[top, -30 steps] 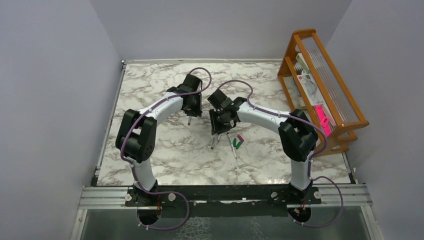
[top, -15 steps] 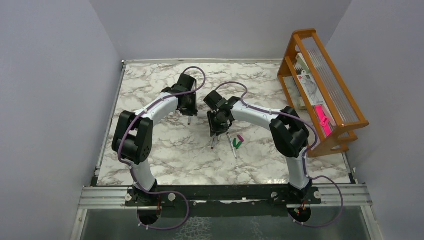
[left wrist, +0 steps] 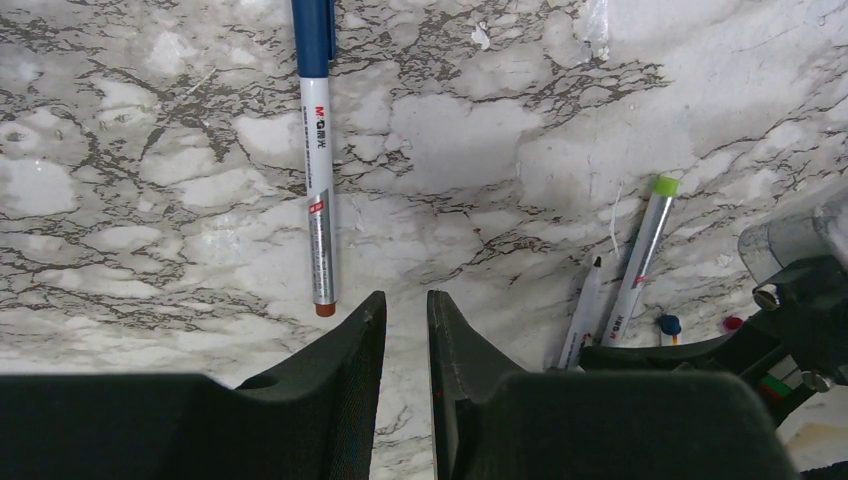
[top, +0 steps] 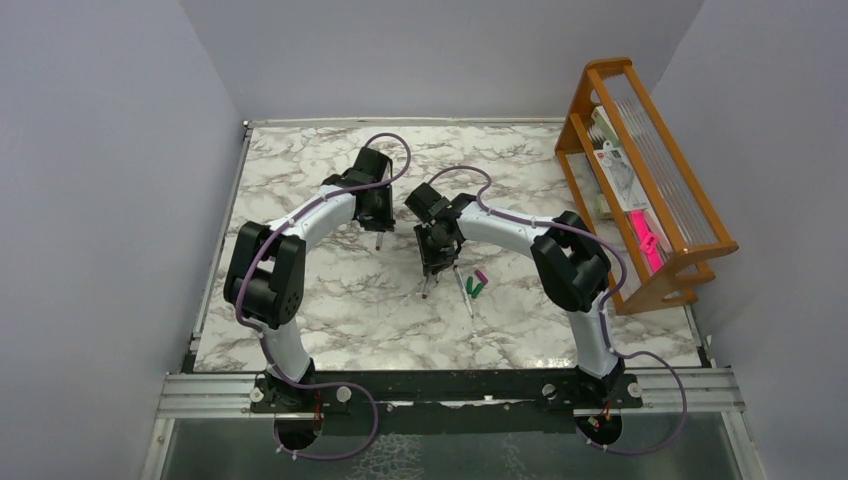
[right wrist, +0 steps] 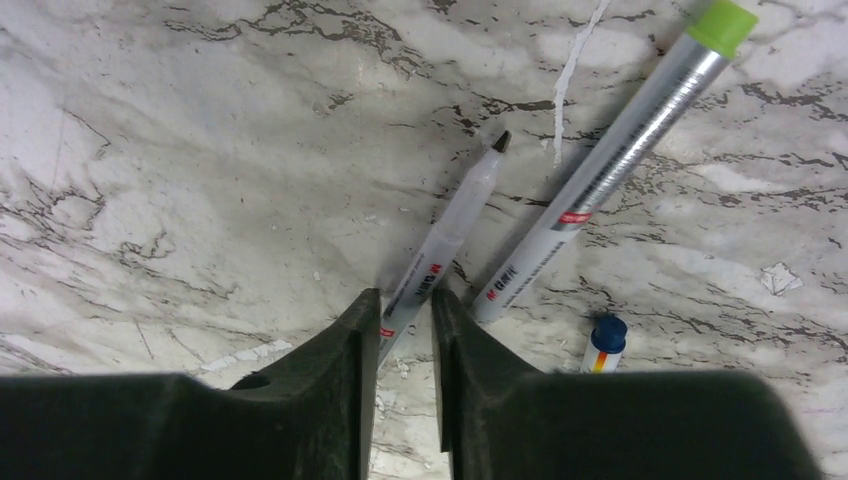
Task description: Insert the pens into the pen caps
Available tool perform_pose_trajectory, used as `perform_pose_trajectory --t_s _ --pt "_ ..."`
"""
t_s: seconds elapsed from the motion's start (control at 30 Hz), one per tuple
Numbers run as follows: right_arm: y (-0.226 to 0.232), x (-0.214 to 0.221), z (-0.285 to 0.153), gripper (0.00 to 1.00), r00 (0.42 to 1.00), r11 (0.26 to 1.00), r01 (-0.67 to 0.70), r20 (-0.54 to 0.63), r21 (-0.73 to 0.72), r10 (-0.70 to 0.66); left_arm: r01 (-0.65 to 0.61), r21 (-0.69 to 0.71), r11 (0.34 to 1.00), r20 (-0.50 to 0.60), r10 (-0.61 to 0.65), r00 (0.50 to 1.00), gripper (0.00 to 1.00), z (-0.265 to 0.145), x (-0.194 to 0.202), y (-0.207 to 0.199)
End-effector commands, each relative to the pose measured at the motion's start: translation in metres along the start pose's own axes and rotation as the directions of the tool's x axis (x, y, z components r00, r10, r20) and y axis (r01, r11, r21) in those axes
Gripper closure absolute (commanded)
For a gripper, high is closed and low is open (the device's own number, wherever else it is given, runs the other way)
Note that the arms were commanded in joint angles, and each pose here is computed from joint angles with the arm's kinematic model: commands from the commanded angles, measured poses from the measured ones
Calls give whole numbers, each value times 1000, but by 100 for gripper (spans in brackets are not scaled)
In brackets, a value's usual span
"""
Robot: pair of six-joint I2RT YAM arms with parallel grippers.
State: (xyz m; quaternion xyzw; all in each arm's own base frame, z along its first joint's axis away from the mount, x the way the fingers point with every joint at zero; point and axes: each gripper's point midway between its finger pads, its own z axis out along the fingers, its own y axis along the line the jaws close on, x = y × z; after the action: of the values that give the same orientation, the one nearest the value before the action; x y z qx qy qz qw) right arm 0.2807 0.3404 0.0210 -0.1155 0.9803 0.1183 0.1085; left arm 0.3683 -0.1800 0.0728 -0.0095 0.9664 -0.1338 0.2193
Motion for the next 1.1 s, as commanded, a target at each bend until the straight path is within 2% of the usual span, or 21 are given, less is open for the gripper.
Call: perform_pose_trajectory --t_s 0.0,0.13,0.17,0.37,0.53,0.67,0.77,0.9,1.03,1.07 --pt "-11 9 13 79 999 998 1 -35 60 2 -11 24 1000 52 10 999 76 -14 -11 -5" --pt "-8 6 9 97 1000 999 -6 -18 51 7 -12 30 999 54 10 998 76 -15 -11 -6" --pt "-7 5 8 99 1000 999 -7 -12 42 7 -13 32 999 52 11 999 76 -15 -11 -7" --pt "4 -12 -15 99 996 1000 -13 91 -17 14 -20 79 997 60 15 998 76 -22 -15 -16" --pt "11 -29 -44 99 982 998 -34 186 -54 44 -58 233 971 158 21 987 76 -42 -29 -44" --pt "13 -42 -72 99 957 991 -78 270 -108 105 -143 420 896 275 25 961 70 -69 -44 -81" --pt "10 -56 -100 99 917 981 -100 367 -168 156 -201 524 827 362 -2 932 67 -92 -48 -100" --pt "2 -75 -145 99 842 956 -103 488 -276 231 -236 621 747 400 -44 916 56 -115 -48 -118" --pt "-7 -89 -182 99 783 942 -74 566 -326 257 -242 677 695 420 -94 903 28 -130 -50 -127" --pt "-8 -91 -189 99 775 942 -58 581 -329 250 -249 689 681 422 -98 901 26 -134 -50 -130"
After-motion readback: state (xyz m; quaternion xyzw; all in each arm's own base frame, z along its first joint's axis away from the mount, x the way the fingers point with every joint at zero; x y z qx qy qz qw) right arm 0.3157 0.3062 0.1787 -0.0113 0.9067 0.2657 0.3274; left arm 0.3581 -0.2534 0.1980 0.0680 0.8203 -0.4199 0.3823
